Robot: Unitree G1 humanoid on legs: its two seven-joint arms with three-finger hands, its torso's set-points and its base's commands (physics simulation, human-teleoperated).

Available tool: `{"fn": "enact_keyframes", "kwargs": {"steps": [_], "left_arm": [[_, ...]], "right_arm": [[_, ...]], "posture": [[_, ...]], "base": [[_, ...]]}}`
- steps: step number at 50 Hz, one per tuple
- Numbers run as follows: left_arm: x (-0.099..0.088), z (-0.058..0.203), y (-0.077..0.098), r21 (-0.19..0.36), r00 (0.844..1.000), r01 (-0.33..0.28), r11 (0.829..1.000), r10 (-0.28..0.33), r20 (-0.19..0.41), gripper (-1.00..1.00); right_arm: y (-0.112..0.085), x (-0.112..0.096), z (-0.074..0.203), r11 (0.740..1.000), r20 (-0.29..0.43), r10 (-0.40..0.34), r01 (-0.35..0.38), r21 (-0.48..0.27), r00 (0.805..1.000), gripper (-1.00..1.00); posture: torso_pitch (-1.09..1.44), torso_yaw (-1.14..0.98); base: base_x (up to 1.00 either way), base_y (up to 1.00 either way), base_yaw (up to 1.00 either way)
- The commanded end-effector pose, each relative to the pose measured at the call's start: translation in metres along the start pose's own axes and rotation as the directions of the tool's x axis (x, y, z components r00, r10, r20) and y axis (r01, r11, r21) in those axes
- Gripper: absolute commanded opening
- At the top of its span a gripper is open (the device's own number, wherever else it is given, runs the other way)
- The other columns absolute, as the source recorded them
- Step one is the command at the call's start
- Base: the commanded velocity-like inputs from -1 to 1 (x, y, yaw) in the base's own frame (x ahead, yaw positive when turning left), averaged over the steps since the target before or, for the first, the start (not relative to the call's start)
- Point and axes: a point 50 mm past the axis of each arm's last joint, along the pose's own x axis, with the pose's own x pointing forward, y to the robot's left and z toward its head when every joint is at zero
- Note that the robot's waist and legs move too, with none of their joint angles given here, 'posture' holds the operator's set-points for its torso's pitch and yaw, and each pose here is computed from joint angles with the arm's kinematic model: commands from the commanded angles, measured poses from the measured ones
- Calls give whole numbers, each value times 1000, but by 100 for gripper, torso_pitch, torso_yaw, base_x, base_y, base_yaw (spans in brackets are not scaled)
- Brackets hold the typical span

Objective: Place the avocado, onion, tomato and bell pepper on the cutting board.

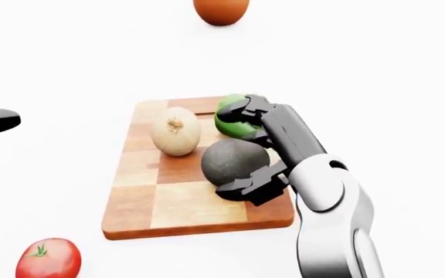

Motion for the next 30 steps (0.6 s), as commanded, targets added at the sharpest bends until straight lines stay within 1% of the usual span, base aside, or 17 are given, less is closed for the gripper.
{"fn": "enact_keyframes", "kwargs": {"steps": [1,11,21,23,30], "left_arm": [[1,17,5,-3,996,-22,1000,22,85,100],[2,17,5,-3,996,-22,1000,22,85,100],[5,19,2,-5,996,-14,1000,15,91,100],[6,20,2,-6,996,-13,1000,13,92,100],[6,19,0,-5,996,-10,1000,11,91,100]], "right_arm": [[-7,-3,16,999,79,-38,39,-16,996,41],[-6,-5,18,999,83,-29,30,-16,996,36],[-18,-14,22,998,79,-57,59,-26,995,33],[-24,-18,25,997,83,-67,70,-30,994,34],[-32,-25,33,995,97,-88,92,-33,991,33]], "posture": [[-25,0],[-25,0],[-25,0],[-25,0],[-25,0]], "base": [[0,0,0],[0,0,0],[0,0,0],[0,0,0],[0,0,0]]}}
